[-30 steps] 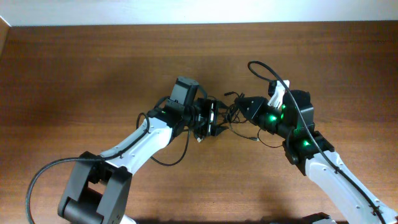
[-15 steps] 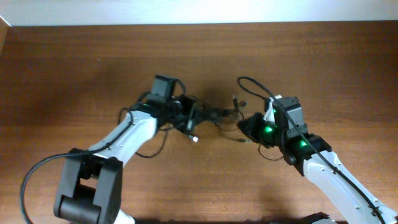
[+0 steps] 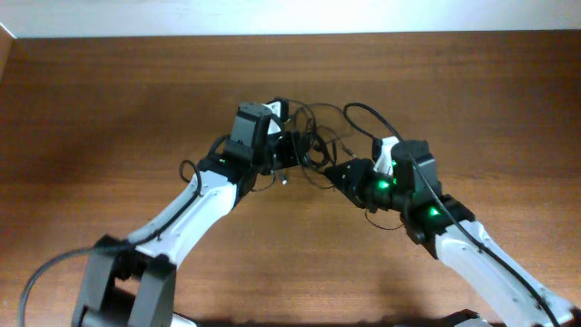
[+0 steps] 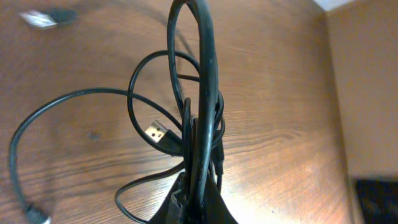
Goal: Untangle cables
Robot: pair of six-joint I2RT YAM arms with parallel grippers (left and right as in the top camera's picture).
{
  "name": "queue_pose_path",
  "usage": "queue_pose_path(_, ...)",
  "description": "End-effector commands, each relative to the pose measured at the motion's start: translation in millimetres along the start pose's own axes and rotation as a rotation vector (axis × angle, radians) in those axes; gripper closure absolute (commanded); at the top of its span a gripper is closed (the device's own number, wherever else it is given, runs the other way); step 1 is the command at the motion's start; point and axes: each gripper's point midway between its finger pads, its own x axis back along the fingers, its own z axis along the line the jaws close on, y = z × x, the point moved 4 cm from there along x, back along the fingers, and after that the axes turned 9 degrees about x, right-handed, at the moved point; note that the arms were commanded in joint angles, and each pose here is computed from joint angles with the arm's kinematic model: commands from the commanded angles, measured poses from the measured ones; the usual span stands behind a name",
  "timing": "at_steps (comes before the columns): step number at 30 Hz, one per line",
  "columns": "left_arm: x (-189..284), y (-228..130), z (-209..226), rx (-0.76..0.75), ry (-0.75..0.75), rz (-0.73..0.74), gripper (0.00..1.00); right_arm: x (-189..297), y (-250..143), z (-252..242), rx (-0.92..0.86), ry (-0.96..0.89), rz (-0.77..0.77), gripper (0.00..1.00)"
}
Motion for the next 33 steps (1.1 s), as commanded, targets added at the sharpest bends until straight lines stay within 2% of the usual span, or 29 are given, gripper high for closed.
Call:
queue_pose_path(1,23,3,-28,-0.132,-0.043,-0.059,1.00,-16,6,-4,-0.062,-0.003,-0.016,0.65)
queue_pose_path(8,28,-4,-29,-0.128,-0.032,-0.037,1.00,-25,14,1,-0.106,0.052,-0.036,0.66)
queue_pose_path(13,28,-4,-29,-0.104,-0.034,-0.037,1.00,-29,11,0,-0.121,0.036,-0.038,0.75)
queue_pose_path(14,28,-4,-29,-0.093,-0.035,-0.034,1.00,-31,10,-1,-0.120,0.027,-0.044,0.82)
queue_pose_path(15,28,-5,-31,-0.091,-0.044,-0.026,1.00,-32,10,-1,-0.116,0.018,-0.056,0.83)
queue_pose_path(22,31,-16,-53,-0.055,-0.198,0.074,1.00,-36,13,-7,-0.139,-0.015,-0.096,0.84)
queue_pose_path(27,32,-20,-54,-0.051,-0.208,0.101,1.00,-35,21,6,-0.106,0.050,-0.128,0.79)
queue_pose_path(28,32,-20,-54,-0.051,-0.208,0.100,1.00,-35,21,7,-0.105,0.055,-0.125,0.94)
queue_pose_path(30,31,-16,-51,-0.051,-0.190,0.075,1.00,-36,13,7,-0.099,0.061,-0.072,0.96)
queue_pose_path(33,34,11,-28,-0.017,-0.077,-0.061,1.00,-36,-3,11,0.108,0.100,0.034,0.96)
